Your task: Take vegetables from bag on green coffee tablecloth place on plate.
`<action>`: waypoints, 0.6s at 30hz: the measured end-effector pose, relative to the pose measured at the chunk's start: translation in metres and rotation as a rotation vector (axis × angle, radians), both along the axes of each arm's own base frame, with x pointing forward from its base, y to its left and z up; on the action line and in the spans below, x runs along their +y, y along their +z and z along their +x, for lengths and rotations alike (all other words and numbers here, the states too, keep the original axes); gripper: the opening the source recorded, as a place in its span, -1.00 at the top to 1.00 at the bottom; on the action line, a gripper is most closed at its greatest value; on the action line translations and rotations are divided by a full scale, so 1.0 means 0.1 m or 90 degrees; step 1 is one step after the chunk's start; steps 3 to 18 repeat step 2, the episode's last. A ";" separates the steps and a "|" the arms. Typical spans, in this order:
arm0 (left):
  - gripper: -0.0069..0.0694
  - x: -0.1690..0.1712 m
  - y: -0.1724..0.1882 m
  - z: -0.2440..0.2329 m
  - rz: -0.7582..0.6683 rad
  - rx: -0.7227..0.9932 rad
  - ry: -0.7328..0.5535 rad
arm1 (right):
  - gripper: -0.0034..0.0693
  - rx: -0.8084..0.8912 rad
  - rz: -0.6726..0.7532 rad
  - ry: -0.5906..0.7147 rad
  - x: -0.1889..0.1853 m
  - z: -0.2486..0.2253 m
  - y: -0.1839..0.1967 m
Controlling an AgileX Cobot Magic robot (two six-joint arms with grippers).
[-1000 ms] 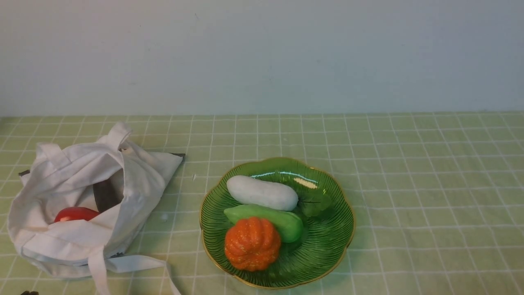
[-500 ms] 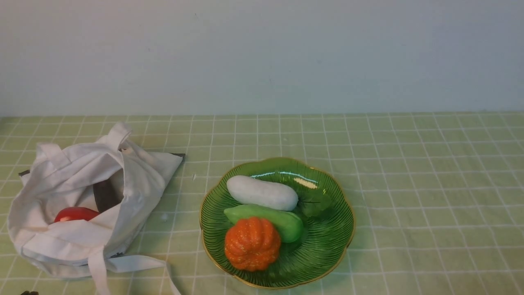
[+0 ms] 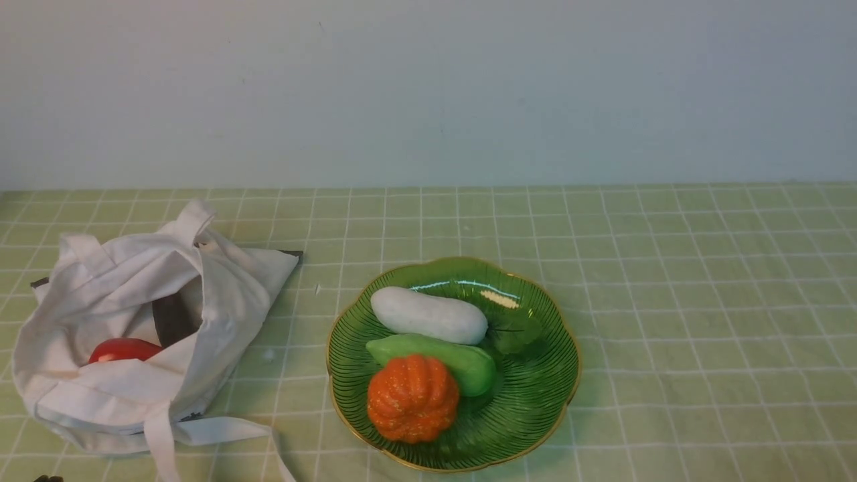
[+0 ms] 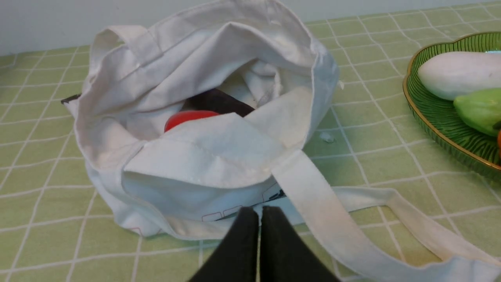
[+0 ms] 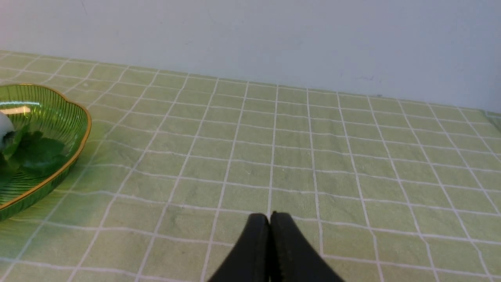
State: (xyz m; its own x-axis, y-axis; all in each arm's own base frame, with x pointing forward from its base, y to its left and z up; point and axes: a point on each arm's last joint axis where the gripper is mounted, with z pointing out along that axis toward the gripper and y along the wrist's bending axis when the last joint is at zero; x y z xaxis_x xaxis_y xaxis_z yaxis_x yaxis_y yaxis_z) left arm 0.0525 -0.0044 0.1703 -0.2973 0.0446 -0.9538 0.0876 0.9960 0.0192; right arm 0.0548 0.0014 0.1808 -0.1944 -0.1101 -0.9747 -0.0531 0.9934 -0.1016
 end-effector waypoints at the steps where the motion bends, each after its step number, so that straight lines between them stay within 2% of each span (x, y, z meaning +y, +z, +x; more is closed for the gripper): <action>1: 0.83 0.00 0.00 0.00 0.000 0.000 0.000 | 0.95 0.000 0.000 0.000 0.00 0.00 0.00; 18: 0.83 0.00 0.00 0.00 0.000 0.000 0.000 | 0.95 0.000 0.000 0.000 0.00 0.00 0.00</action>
